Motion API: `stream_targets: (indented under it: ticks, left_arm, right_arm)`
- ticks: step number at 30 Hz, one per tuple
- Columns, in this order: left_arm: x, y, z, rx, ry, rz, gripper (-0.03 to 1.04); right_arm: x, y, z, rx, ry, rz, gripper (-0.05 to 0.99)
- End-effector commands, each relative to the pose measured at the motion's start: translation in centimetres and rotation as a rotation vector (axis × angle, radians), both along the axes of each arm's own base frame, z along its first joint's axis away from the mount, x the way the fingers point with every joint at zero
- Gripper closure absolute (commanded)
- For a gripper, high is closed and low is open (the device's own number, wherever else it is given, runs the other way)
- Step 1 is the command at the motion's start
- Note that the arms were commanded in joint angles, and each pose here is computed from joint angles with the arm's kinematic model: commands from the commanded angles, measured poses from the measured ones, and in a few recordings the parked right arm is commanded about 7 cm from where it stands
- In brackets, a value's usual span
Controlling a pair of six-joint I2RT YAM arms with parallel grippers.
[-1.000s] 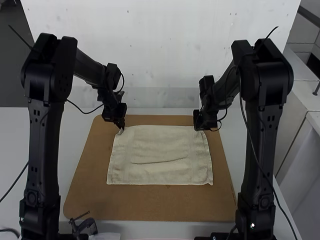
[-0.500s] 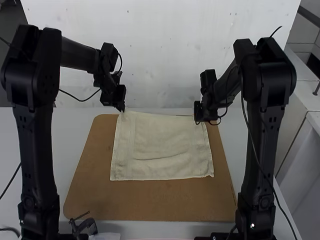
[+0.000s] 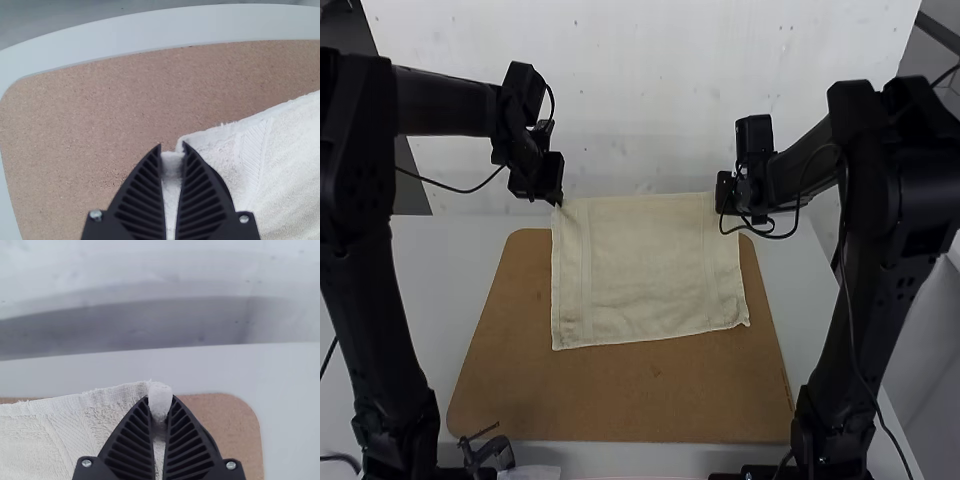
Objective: Fold the towel.
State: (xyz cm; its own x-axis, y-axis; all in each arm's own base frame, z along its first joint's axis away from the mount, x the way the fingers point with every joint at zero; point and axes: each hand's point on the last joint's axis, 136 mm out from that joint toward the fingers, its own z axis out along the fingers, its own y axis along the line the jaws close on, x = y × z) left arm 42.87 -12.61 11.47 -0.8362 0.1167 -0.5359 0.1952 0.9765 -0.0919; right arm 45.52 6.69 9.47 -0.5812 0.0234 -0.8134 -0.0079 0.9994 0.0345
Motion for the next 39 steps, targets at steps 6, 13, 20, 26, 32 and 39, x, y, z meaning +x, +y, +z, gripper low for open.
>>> stream_targets:
  ticks: [6,13,20,26,32,39]
  left_arm:
    - [-5.5,-0.1,0.6,0.002,-0.026,-0.023,0.99]
    - [-9.4,0.5,-1.2,0.007,0.005,-0.034,0.99]
    - [-12.5,-0.8,-0.9,-0.003,-0.001,-0.082,0.99]
    - [-15.4,-1.7,-1.1,0.011,0.051,-0.1,0.99]
    - [-18.1,-1.5,-0.8,-0.007,0.082,-0.09,0.99]
    - [-20.3,-0.8,-1.9,0.012,0.113,-0.093,0.99]
  right_arm:
    - [-4.7,-0.2,-0.1,-0.054,0.031,0.067,0.91]
    - [-8.0,-0.2,-1.5,-0.095,0.112,0.144,0.91]
    - [-10.1,0.3,-0.7,-0.081,0.142,0.191,0.91]
    - [-12.3,0.2,-0.6,-0.086,0.179,0.204,0.91]
    - [-14.6,-0.2,-1.0,-0.091,0.204,0.207,0.91]
    - [-15.9,-1.1,-1.4,-0.092,0.22,0.19,0.91]
